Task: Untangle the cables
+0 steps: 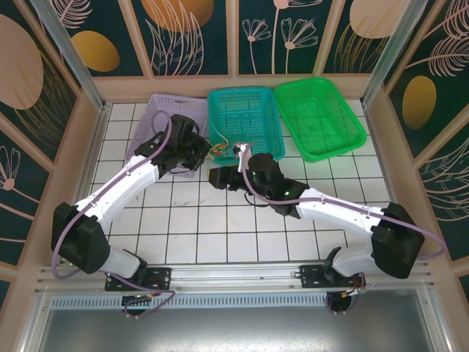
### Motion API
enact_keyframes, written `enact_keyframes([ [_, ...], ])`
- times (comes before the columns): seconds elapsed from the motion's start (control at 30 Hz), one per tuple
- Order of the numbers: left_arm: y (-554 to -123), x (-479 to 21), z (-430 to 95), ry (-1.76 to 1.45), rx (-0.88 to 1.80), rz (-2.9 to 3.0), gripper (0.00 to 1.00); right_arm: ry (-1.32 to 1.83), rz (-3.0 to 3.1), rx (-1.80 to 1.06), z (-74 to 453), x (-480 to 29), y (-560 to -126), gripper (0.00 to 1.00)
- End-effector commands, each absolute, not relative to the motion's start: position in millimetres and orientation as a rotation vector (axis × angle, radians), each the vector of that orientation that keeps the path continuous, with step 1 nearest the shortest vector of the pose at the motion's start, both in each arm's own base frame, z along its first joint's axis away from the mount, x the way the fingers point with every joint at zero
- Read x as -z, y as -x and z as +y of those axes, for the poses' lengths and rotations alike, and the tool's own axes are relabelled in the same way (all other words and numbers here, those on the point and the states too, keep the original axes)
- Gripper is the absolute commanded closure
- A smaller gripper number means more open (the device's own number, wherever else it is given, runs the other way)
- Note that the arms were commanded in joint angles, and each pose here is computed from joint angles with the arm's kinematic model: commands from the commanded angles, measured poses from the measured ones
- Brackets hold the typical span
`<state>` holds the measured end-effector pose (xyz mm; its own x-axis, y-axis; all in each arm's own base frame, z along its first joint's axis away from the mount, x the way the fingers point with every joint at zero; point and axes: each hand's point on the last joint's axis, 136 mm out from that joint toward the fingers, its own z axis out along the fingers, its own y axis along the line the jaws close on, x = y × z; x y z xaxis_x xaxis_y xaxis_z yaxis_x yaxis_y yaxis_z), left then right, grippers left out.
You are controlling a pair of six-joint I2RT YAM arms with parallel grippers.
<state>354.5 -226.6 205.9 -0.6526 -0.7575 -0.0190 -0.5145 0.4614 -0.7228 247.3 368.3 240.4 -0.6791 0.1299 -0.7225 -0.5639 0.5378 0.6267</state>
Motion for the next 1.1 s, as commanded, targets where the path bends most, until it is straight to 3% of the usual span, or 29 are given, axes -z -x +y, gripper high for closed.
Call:
enact_keyframes([
  [0.0, -358.8, -214.0, -232.4, 1.047, 1.027, 2.369, 1.0, 0.373, 1.978, -1.275, 378.5, -259.1, -246.8, 0.31],
  [0.17, -361.1, -213.5, -232.8, 1.029, 1.014, 2.371, 1.0, 0.313, 2.007, -1.288, 369.6, -258.9, -254.7, 0.22],
  [0.33, -363.3, -212.7, -234.0, 1.027, 1.019, 2.37, 1.0, 0.288, 2.032, -1.336, 369.2, -257.2, -260.1, 0.22],
  [0.63, -365.8, -210.5, -237.9, 1.013, 1.025, 2.379, 1.0, 0.297, 2.1, -1.385, 387.7, -247.1, -264.3, 0.46],
  [0.77, -366.3, -214.2, -235.4, 0.996, 1.012, 2.368, 1.0, 0.252, 2.112, -1.376, 381.0, -249.0, -273.1, 0.92],
  [0.87, -366.6, -219.6, -229.9, 0.933, 0.963, 2.364, 1.0, 0.141, 2.096, -1.386, 363.3, -262.4, -281.9, 1.0],
  [1.07, -359.7, -215.8, -212.0, 0.821, 0.859, 2.34, 1.0, -0.147, 2.126, -1.435, 311.8, -277.1, -302.2, 1.0],
])
